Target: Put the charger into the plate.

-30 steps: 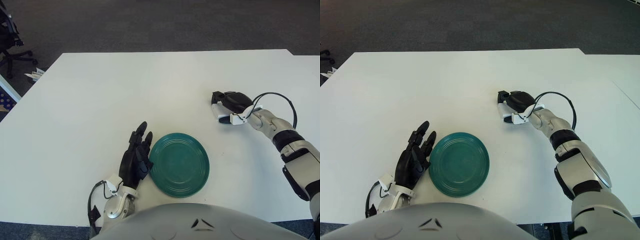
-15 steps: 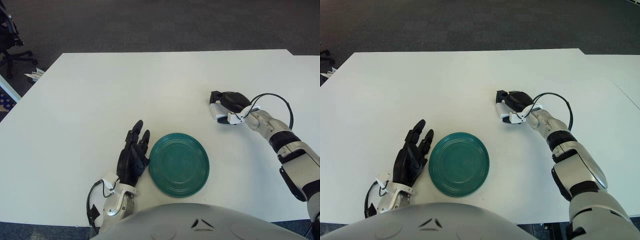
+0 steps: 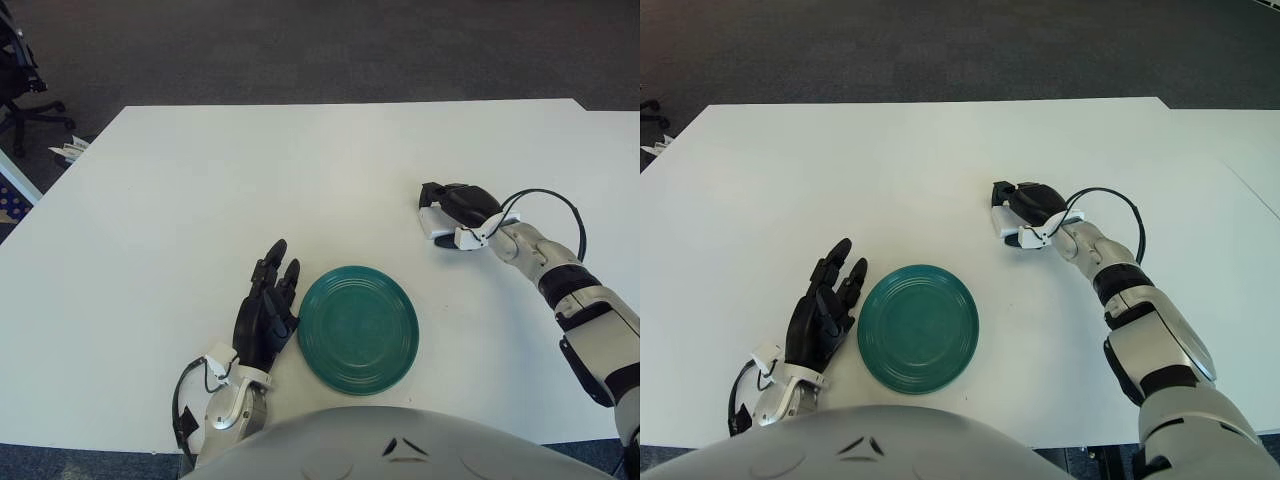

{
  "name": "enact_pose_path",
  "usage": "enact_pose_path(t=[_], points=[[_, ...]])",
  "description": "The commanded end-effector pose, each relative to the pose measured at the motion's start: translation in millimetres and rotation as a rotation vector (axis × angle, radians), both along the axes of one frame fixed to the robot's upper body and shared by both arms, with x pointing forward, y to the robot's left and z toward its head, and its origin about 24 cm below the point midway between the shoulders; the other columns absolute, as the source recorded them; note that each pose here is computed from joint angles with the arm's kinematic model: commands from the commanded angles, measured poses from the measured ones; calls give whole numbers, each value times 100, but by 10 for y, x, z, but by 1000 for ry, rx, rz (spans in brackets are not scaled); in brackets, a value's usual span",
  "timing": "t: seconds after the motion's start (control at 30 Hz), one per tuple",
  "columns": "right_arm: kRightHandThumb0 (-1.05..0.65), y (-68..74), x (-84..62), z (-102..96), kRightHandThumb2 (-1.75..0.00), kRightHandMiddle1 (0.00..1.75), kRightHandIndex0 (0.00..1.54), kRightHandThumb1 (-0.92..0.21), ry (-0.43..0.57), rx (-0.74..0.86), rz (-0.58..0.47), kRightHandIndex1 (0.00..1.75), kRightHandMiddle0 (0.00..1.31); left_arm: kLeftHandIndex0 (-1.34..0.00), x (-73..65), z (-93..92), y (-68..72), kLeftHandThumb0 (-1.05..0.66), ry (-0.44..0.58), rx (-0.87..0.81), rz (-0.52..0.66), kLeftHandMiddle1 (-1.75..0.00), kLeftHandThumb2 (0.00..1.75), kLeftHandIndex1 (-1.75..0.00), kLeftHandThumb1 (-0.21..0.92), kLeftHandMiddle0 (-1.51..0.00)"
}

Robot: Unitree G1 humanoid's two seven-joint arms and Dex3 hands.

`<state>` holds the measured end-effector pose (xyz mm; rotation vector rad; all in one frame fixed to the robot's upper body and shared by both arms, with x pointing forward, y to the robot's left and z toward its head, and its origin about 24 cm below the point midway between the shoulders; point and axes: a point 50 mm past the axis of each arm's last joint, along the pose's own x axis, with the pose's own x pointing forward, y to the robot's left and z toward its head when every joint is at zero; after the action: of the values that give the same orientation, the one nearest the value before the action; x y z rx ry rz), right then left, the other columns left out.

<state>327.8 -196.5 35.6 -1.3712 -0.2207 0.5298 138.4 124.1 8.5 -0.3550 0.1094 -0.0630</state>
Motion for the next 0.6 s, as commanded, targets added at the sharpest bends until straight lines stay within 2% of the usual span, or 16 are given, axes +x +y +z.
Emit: enact_pose_path(t=[0.0,0.57], points=[[-51,10,-86,-160,-142,175,108,-23,65,-8,-5,175,68,0,-46,-102,13,-103,63,-6,-8,0,102,-41,92,-17],[-50,11,-89,-164,-141,175,109,-24,44,-32,8,175,67,0,-38,-107,21,-103,57,20,-17,0,102,-40,92,-17]])
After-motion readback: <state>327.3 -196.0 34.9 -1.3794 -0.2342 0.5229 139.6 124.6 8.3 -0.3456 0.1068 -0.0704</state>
